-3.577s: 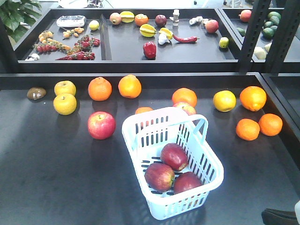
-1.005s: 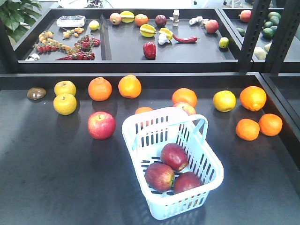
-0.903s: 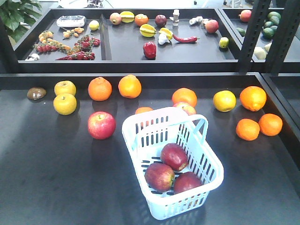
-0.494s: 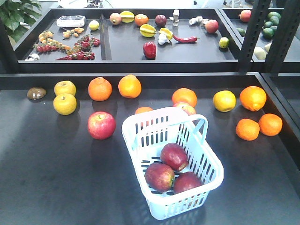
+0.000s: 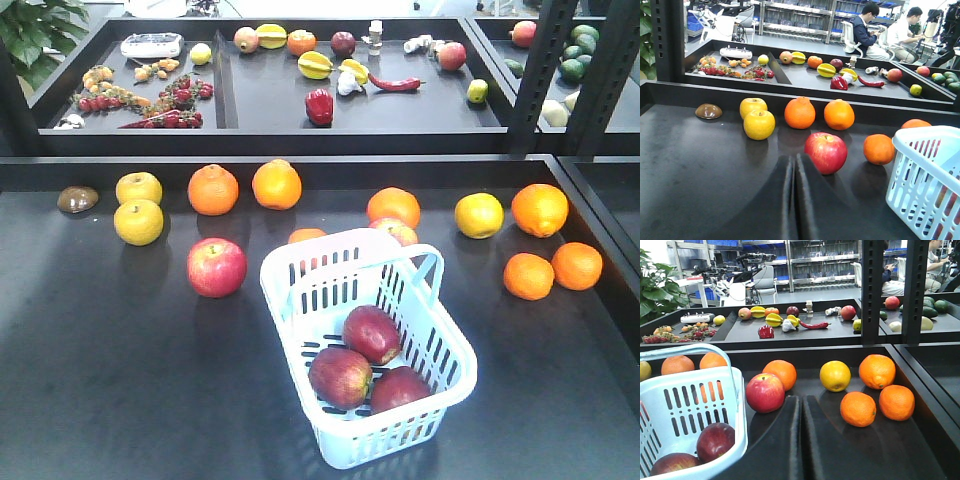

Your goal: Pick three apples into basket with both arms

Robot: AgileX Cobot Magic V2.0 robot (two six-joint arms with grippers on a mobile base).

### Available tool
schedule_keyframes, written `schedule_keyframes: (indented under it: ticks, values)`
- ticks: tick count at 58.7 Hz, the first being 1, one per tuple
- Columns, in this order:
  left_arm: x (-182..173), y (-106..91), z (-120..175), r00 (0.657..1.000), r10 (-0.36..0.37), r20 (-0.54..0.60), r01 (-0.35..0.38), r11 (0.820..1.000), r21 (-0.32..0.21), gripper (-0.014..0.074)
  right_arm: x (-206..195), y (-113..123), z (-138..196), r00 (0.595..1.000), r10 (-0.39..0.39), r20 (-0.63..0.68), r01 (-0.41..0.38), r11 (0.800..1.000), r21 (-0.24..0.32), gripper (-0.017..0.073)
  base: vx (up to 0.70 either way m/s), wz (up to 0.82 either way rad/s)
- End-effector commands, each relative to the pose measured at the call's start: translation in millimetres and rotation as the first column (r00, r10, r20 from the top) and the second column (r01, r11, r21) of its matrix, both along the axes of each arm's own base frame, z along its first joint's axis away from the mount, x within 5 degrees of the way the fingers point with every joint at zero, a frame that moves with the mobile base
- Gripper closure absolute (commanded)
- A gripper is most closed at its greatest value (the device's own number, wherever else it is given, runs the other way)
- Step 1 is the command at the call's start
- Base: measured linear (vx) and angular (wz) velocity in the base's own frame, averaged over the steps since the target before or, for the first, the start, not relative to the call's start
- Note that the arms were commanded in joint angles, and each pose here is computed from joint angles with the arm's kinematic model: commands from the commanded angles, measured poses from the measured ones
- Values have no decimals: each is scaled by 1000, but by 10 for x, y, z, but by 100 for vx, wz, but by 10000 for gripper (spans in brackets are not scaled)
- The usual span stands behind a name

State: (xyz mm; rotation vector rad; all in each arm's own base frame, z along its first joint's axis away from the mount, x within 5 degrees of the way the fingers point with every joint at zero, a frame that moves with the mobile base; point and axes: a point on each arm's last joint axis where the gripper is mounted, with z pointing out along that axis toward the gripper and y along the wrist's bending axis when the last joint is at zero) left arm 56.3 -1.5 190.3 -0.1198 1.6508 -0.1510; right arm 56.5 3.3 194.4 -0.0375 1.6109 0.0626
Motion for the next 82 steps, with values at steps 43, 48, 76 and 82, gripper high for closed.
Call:
schedule_keyframes:
  ticks: [43, 48, 76, 82]
  values:
    - [-11, 0, 163, 994, 0, 110, 1, 1000, -9, 599, -2, 1, 18, 998, 0, 64, 1, 1000, -16, 568, 0, 0]
    - [-11, 0, 163, 994, 0, 110, 1, 1000, -9, 599, -2, 1, 18, 998, 0, 64, 1, 1000, -16, 568, 0, 0]
    - [-11, 0, 163, 994, 0, 110, 1, 1000, -9, 599, -2, 1, 18, 998, 0, 64, 1, 1000, -16, 568, 0, 0]
    - [-11, 0, 163, 994, 0, 110, 1, 1000, -9, 599, -2, 1, 18, 998, 0, 64, 1, 1000, -16, 568, 0, 0]
